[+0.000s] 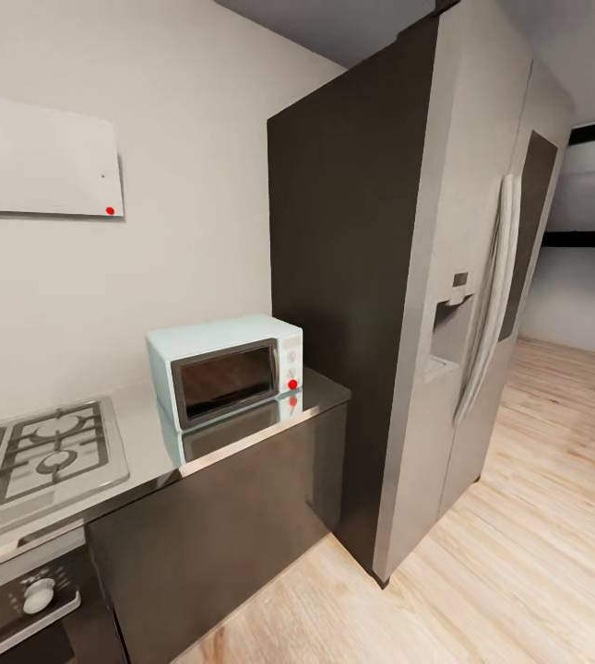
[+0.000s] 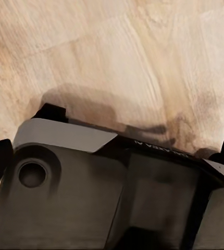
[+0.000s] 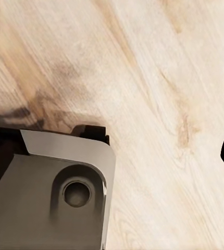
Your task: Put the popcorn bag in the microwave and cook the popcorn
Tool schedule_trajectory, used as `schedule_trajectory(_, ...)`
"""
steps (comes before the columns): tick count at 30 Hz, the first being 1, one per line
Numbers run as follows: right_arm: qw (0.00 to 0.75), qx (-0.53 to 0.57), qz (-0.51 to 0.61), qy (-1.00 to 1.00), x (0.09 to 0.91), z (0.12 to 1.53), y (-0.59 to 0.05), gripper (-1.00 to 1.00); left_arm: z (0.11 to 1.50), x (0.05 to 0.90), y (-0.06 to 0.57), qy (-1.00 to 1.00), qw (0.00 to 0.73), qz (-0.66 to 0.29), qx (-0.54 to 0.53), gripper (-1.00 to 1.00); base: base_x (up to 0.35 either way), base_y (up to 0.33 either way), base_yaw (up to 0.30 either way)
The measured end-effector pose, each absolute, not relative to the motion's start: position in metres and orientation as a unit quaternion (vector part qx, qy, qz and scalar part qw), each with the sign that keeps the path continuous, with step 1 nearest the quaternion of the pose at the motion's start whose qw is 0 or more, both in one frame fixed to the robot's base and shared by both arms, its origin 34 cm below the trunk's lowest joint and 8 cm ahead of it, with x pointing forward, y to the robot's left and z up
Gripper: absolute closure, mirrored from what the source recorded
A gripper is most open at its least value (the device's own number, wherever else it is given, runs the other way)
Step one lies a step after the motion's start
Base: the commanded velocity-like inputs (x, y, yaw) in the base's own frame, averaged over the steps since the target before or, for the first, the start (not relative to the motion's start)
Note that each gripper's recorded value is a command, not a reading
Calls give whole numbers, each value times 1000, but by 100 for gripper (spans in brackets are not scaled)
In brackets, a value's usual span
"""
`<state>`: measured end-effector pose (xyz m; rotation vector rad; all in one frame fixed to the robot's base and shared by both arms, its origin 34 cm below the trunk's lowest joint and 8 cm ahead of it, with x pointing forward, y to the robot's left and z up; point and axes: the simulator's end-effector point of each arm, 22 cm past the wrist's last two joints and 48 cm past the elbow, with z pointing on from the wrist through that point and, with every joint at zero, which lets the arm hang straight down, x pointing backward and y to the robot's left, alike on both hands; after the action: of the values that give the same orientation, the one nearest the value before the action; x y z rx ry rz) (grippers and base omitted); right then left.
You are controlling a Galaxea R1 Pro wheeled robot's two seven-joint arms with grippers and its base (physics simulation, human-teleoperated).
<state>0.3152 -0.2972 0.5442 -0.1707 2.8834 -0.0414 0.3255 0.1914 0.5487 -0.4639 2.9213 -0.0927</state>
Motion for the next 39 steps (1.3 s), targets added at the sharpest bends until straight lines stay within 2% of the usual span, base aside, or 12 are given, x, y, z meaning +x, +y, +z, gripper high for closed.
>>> schedule_trajectory(6, 125, -58, -15, 990, 315, 544, -299, -100, 542, 298, 191, 985, 75, -29, -153, -100, 0, 0, 0)
schedule_trajectory(13, 120, -58, -14, 991, 313, 544, -297, -100, 542, 302, 194, 982, 104, -23, -159, -100, 0, 0, 51)
schedule_trajectory(39, 130, -69, -19, 989, 319, 545, -294, -100, 542, 301, 196, 981, 105, -22, -161, -100, 0, 0, 271)
